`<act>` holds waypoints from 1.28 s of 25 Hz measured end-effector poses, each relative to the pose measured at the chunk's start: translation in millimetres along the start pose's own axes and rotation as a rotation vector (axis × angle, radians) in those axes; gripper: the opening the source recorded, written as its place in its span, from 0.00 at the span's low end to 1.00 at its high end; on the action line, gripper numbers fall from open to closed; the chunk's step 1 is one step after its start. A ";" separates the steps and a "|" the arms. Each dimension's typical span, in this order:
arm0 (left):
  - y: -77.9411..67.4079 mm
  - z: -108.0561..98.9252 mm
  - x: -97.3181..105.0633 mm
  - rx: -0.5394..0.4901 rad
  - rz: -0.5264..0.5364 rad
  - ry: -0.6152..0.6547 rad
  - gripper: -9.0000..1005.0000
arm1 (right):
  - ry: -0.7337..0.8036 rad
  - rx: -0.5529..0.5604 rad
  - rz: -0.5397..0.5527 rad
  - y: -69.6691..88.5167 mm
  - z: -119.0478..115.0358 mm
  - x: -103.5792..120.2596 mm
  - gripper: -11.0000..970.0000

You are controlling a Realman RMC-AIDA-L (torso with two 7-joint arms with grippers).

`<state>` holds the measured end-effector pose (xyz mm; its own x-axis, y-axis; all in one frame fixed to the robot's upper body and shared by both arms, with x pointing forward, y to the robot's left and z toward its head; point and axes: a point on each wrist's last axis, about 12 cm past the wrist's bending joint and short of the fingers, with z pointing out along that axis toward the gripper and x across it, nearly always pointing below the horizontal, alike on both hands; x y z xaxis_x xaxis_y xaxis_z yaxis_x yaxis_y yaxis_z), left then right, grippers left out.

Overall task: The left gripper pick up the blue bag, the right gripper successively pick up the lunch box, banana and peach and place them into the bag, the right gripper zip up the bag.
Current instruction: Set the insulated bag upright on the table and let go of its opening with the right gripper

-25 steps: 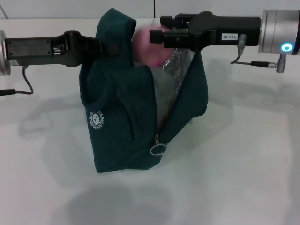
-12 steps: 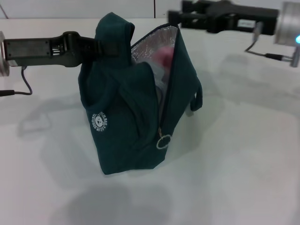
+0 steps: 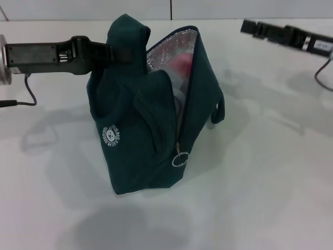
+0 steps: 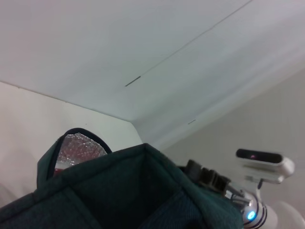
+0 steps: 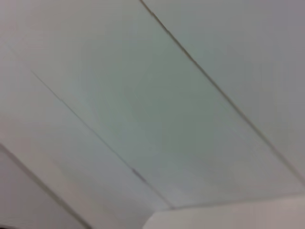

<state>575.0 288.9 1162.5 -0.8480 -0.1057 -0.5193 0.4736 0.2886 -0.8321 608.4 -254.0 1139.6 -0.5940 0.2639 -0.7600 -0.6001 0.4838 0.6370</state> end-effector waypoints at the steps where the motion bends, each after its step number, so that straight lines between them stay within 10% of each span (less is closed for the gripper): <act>1: 0.0 0.1 0.1 0.000 0.000 0.000 0.12 | 0.008 -0.005 0.022 -0.3 3.1 2.7 0.78; 11: -0.6 1.9 -0.5 0.004 0.005 0.002 0.12 | 0.177 -0.076 0.161 9.8 50.7 36.1 0.77; 25: -1.5 4.5 -1.9 0.008 0.011 0.004 0.13 | 0.240 -0.069 0.111 10.6 48.0 42.1 0.76; 32: -1.6 4.9 -2.4 0.008 0.012 0.003 0.13 | 0.233 -0.063 0.087 9.8 45.3 42.1 0.39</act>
<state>577.5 284.0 1164.1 -0.8431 -0.0990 -0.5286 0.4855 0.2827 -0.8273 601.9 -200.3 1108.0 -0.7477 0.0994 -0.6565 -0.5693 0.4128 0.7110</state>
